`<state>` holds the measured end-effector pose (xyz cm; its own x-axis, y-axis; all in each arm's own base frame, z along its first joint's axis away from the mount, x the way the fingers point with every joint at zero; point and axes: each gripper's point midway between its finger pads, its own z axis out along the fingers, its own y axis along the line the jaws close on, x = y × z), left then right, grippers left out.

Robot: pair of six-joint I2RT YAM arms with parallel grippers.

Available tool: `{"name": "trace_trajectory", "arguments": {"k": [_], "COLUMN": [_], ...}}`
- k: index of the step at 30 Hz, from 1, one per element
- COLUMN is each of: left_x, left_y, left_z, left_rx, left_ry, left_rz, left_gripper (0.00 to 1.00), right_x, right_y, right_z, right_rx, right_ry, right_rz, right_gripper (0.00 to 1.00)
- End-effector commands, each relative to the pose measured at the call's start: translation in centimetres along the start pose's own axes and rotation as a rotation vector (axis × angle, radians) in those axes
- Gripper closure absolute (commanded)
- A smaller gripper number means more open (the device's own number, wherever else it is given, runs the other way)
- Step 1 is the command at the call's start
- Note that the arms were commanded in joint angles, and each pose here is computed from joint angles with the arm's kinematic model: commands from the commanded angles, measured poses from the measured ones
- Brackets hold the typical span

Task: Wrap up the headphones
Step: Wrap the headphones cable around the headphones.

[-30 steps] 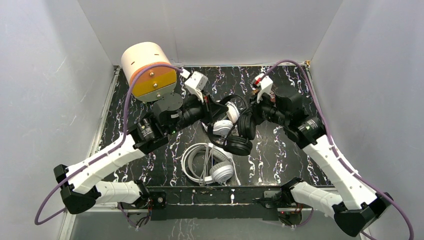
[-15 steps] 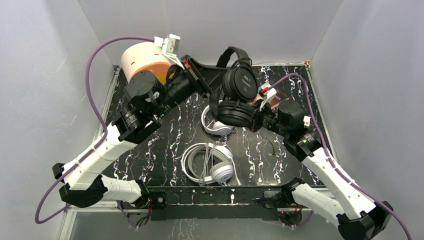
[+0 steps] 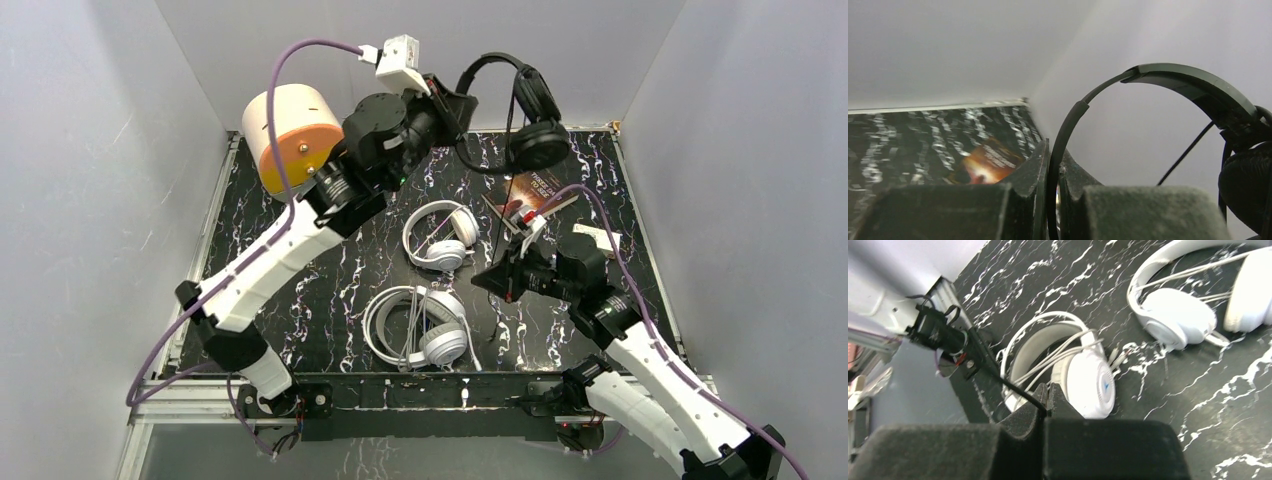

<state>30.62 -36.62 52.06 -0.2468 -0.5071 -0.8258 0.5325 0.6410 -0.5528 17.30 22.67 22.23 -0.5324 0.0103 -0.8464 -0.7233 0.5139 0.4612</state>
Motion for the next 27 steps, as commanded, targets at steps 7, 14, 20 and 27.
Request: {"name": "trace_trajectory", "arguments": {"k": [7, 14, 20, 27], "left_x": [-4.7, 2.6, 8.2, 15.3], "left_y": [13.8, 21.8, 24.9, 18.4], "left_z": [4.0, 6.5, 5.2, 0.6], "left_rx": [-0.493, -0.720, -0.701, -0.219], "left_ry": [-0.236, -0.037, 0.156, 0.376], "left_rz": [0.135, 0.262, 0.528, 0.970], "left_gripper": [1.00, 1.00, 1.00, 1.00], "right_x": [2.0, -0.3, -5.4, -10.3], "right_y": [6.4, 10.0, 10.2, 6.9], "right_z": [-4.7, -7.2, -8.9, -8.2], "right_rx": [-0.233, -0.347, -0.206, 0.021], "right_ry": [0.119, 0.154, 0.123, 0.157], "right_rz": [0.071, 0.016, -0.147, -0.291], "right_gripper": [1.00, 1.00, 1.00, 1.00]}}
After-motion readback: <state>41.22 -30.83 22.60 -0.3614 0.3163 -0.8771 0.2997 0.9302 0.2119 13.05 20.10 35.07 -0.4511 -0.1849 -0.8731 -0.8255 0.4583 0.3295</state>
